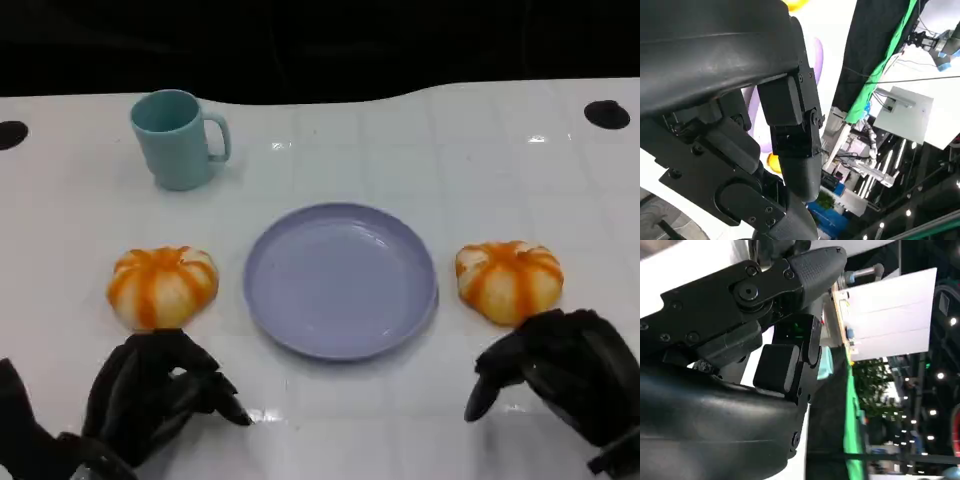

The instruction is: Grasp the bread from the table and place it into the plate.

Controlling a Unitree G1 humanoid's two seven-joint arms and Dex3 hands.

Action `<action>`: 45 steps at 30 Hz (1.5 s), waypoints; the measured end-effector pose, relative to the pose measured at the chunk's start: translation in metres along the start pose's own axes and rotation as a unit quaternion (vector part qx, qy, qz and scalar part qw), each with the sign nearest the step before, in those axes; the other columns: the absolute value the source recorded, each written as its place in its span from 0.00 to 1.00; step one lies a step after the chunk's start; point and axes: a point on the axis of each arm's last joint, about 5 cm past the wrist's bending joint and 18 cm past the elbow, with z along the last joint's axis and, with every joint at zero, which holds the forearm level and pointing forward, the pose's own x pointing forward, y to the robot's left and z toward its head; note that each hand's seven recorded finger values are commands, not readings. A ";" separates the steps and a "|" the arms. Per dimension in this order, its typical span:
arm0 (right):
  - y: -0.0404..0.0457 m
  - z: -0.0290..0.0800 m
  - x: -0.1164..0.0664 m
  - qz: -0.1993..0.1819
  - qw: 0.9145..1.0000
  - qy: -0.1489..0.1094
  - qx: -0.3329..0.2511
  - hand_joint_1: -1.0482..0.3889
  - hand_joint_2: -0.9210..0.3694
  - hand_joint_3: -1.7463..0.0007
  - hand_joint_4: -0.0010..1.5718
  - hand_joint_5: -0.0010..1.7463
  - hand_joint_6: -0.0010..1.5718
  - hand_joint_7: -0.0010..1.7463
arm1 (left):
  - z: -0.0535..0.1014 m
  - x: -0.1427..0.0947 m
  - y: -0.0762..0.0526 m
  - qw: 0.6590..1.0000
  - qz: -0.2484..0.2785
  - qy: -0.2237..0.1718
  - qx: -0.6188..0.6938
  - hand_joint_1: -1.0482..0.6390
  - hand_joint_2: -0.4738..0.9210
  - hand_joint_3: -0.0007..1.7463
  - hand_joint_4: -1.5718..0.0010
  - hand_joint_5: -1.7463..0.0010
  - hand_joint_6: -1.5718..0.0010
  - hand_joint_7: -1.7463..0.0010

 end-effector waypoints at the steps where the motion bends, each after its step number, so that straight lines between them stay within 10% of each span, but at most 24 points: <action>1: -0.0019 0.002 0.001 0.001 1.000 -0.008 -0.016 0.00 0.00 0.96 0.64 0.63 0.74 0.13 | 0.000 0.000 0.000 1.000 0.000 0.000 0.000 0.00 0.78 0.00 0.00 0.67 0.00 0.81; 5: -0.0088 0.014 0.002 -0.006 0.991 -0.035 -0.128 0.00 0.00 0.86 0.38 0.85 0.25 0.68 | -0.003 0.001 -0.001 1.000 0.000 -0.001 0.000 0.00 0.78 0.00 0.00 0.67 0.00 0.81; 13: -0.0089 0.023 0.002 -0.028 0.965 -0.062 -0.253 0.00 0.00 0.82 0.13 0.95 0.01 0.82 | -0.003 0.004 -0.002 1.000 -0.001 -0.003 0.002 0.00 0.78 0.00 0.00 0.67 0.00 0.81; 23: -0.0097 0.035 0.003 -0.023 0.921 -0.074 -0.382 0.00 0.00 0.74 0.00 0.88 0.00 0.63 | -0.002 0.004 -0.001 1.000 -0.001 -0.003 0.003 0.00 0.78 0.00 0.00 0.66 0.00 0.80; 34: -0.0122 0.052 0.006 0.006 0.845 -0.079 -0.529 0.09 0.02 0.75 0.00 0.04 0.00 0.03 | -0.003 0.004 -0.001 1.000 0.000 0.002 -0.004 0.00 0.77 0.00 0.00 0.67 0.00 0.80; 39: -0.0098 0.059 0.007 0.009 0.806 -0.058 -0.590 0.12 0.46 0.21 0.00 0.00 0.00 0.00 | -0.002 0.003 -0.001 1.000 0.002 0.000 -0.004 0.00 0.77 0.00 0.00 0.67 0.00 0.81; 45: -0.0065 0.056 0.006 0.012 0.783 -0.034 -0.620 0.12 0.65 0.01 0.00 0.00 0.00 0.00 | -0.002 0.003 0.000 1.000 0.002 -0.003 -0.001 0.00 0.78 0.01 0.00 0.67 0.00 0.81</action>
